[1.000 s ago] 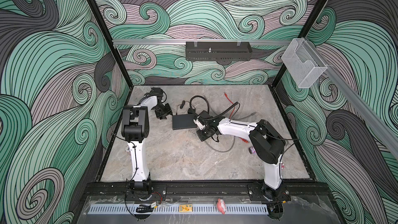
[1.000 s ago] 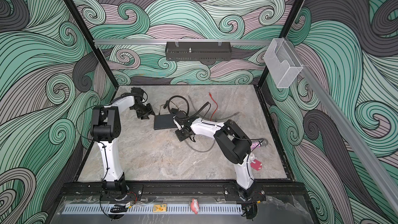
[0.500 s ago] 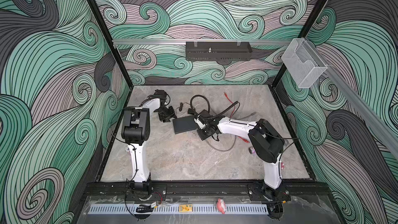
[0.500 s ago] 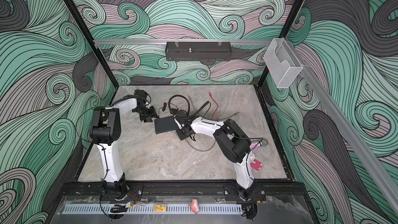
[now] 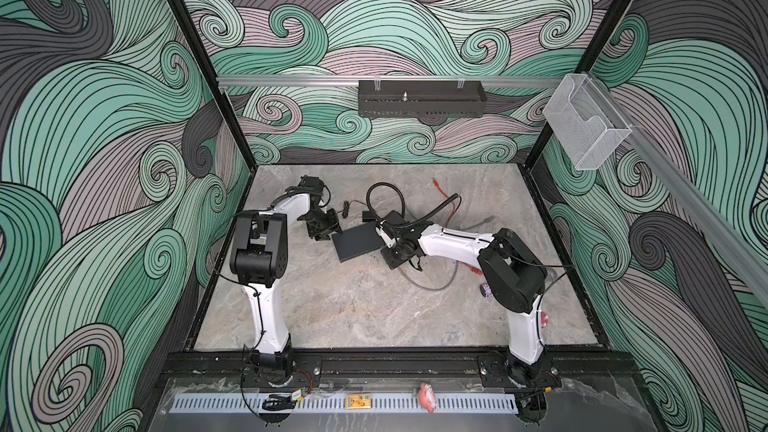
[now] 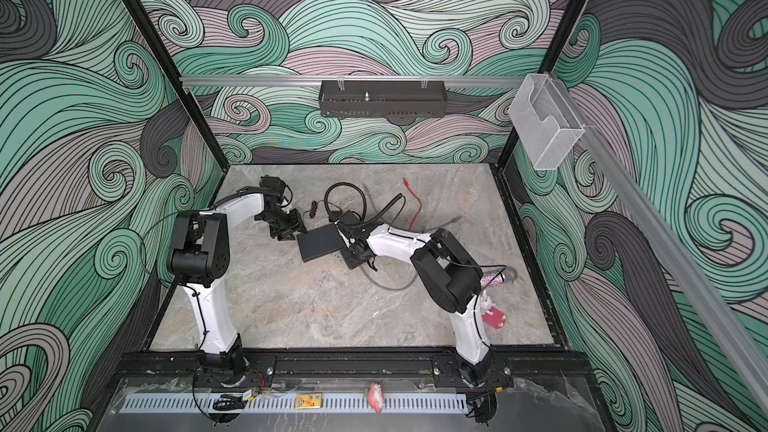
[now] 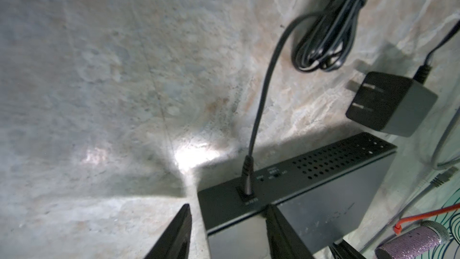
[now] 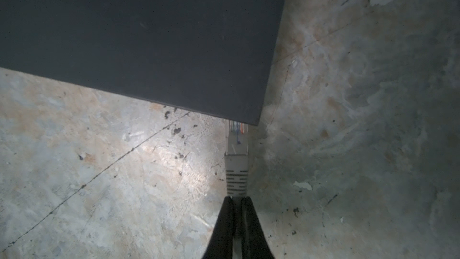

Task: Insert the plug into the switch port

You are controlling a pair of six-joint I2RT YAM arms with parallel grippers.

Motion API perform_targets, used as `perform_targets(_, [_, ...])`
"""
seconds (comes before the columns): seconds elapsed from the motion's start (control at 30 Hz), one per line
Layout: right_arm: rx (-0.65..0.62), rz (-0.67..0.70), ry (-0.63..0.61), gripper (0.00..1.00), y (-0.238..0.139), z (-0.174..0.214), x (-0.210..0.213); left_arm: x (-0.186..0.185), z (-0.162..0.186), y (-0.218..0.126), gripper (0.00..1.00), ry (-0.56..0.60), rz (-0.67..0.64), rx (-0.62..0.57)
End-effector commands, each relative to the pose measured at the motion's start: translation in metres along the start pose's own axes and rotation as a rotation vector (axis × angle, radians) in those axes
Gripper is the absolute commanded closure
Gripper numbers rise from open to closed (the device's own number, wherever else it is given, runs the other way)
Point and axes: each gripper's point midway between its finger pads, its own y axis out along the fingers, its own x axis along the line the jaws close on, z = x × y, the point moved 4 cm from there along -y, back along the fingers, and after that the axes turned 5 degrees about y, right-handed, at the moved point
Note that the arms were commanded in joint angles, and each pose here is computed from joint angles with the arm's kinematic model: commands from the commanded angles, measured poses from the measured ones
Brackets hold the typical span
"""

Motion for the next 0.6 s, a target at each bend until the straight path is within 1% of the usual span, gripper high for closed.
perform_targets(0.0, [0.015, 0.038, -0.004, 0.91, 0.000, -0.001, -0.007, -0.005, -0.004, -0.028, 0.50, 0.049, -0.043, -0.046])
perform_targets(0.2, [0.036, 0.036, -0.006, 0.91, -0.003, 0.005, -0.007, -0.019, -0.010, -0.044, 0.50, 0.079, -0.027, -0.083])
perform_targets(0.33, [0.045, 0.025, -0.002, 0.91, -0.008, 0.011, -0.005, -0.037, -0.013, -0.048, 0.50, 0.094, 0.026, -0.101])
perform_targets(0.47, [0.043, 0.026, 0.001, 0.91, -0.011, 0.014, -0.005, -0.051, -0.014, -0.048, 0.50, 0.120, 0.037, -0.107])
perform_targets(0.57, [0.039, 0.015, 0.002, 0.91, -0.014, 0.013, -0.003, -0.055, -0.012, -0.040, 0.50, 0.135, 0.028, -0.095])
